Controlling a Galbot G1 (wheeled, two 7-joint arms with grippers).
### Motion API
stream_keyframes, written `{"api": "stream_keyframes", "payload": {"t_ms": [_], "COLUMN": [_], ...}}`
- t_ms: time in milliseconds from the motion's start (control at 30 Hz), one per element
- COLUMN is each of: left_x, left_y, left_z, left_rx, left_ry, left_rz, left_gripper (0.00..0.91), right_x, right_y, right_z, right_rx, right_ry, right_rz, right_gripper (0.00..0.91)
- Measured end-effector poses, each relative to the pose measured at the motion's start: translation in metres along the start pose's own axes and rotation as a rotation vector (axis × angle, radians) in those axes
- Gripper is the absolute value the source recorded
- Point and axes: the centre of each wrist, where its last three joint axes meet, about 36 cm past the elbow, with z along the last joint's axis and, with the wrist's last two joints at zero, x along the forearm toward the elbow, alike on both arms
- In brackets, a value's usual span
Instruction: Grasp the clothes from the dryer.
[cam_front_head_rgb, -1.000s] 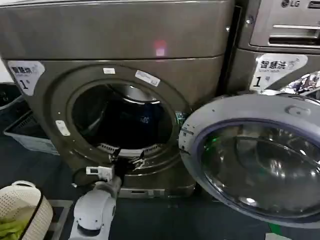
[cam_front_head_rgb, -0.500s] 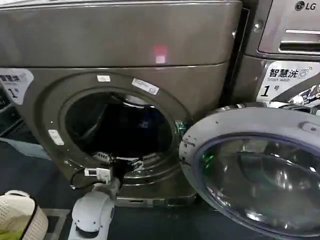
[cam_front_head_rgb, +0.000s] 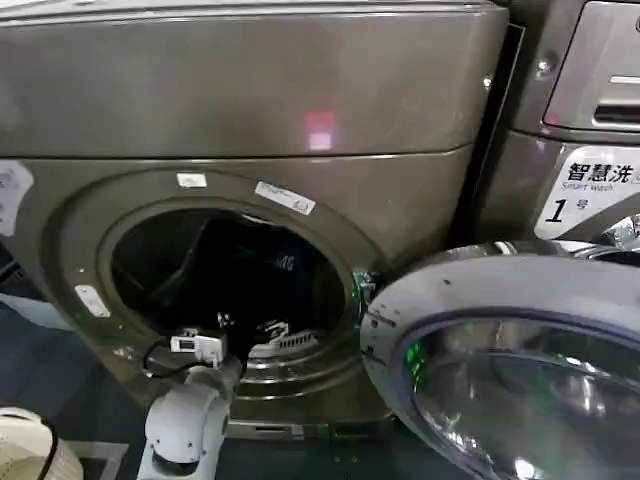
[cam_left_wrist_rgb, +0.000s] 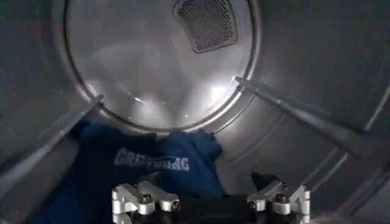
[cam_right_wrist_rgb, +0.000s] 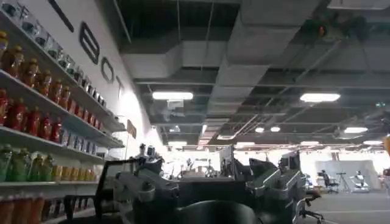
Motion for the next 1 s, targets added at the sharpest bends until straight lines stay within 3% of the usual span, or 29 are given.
{"api": "stream_keyframes", "payload": {"t_ms": [500, 1000], "left_x": [-0.050, -0.158], "left_y": [0.006, 0.039], "left_z": [-0.002, -0.039], "left_rx": [0.023, -0.003], "left_ry": [0.032, 0.091], "left_rz": [-0.025, -0.091], "left_gripper": [0.907, 0.907], "right_x": [-0.003, -0.004], "right_y": [0.004, 0.007], "right_z": [0.003, 0.009], "right_rx": [-0.012, -0.022], "right_ry": [-0.009, -0.002], "right_rz": [0.004, -0.001], "right_gripper": [0.907, 0.907]}}
